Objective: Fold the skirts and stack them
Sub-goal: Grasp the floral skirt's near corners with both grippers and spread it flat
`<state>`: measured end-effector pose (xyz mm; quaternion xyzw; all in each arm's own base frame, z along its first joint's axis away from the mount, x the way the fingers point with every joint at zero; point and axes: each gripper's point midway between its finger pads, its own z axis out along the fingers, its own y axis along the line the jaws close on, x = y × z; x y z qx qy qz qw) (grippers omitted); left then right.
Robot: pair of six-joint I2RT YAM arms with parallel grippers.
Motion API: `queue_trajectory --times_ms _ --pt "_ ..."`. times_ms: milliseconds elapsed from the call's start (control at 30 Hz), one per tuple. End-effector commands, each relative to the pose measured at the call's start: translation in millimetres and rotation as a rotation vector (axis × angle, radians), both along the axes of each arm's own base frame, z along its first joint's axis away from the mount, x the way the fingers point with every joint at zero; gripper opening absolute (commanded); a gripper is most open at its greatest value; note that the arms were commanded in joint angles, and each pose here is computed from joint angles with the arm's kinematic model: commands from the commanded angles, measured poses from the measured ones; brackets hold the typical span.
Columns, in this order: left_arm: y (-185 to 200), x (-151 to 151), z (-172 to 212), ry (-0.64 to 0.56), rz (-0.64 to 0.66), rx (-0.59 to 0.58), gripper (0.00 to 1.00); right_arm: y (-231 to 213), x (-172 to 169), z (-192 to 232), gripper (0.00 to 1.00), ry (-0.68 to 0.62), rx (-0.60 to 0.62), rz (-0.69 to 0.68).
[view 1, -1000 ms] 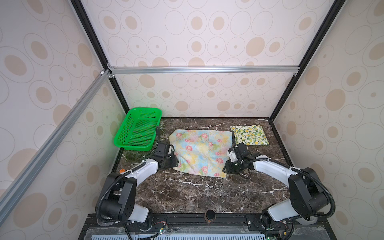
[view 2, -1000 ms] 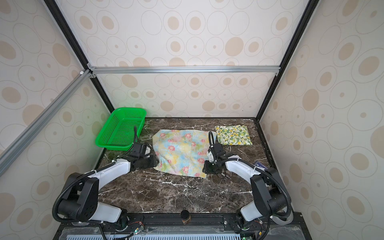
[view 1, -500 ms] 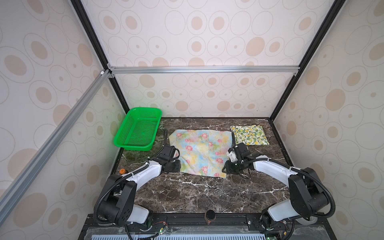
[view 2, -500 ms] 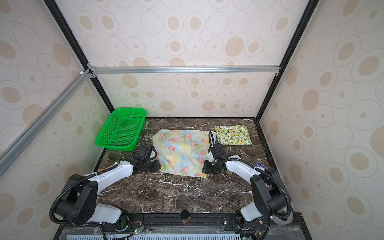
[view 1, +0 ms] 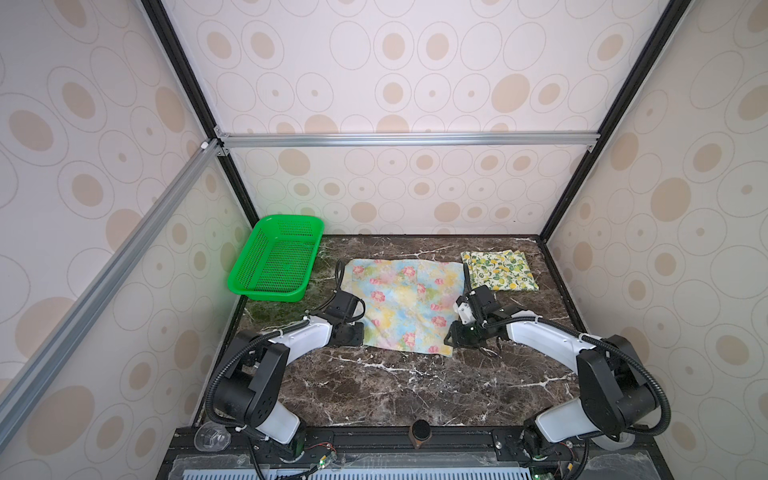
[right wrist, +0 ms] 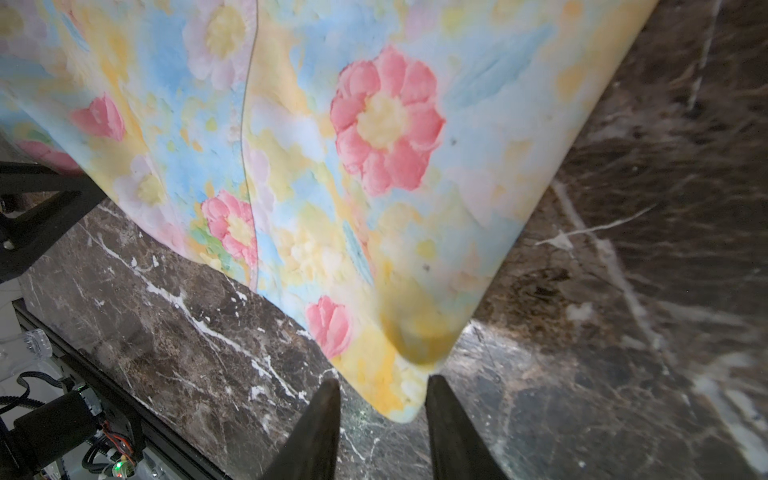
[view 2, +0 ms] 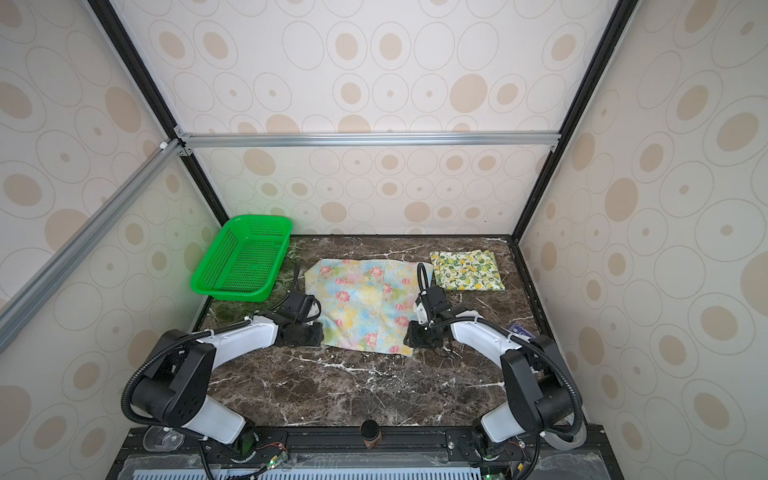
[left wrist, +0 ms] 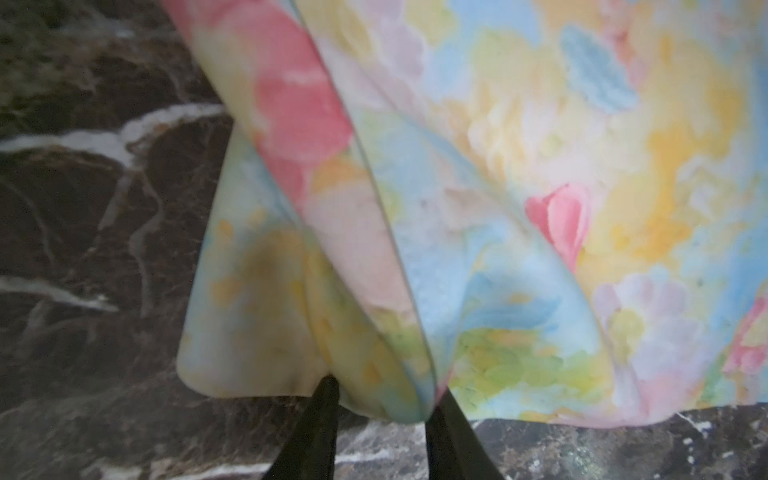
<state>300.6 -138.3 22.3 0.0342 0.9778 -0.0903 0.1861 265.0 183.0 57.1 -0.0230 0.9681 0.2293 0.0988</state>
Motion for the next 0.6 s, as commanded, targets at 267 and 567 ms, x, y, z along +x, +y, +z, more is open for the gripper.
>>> queue_trajectory --times_ms 267,567 --pt "3.4 5.0 -5.5 -0.001 -0.034 0.099 0.12 -3.8 -2.1 -1.2 0.37 0.007 -0.015 -0.007" --pt "-7.0 15.5 27.1 -0.042 -0.03 0.055 0.03 -7.2 -9.6 1.9 0.44 0.007 -0.013 -0.013"
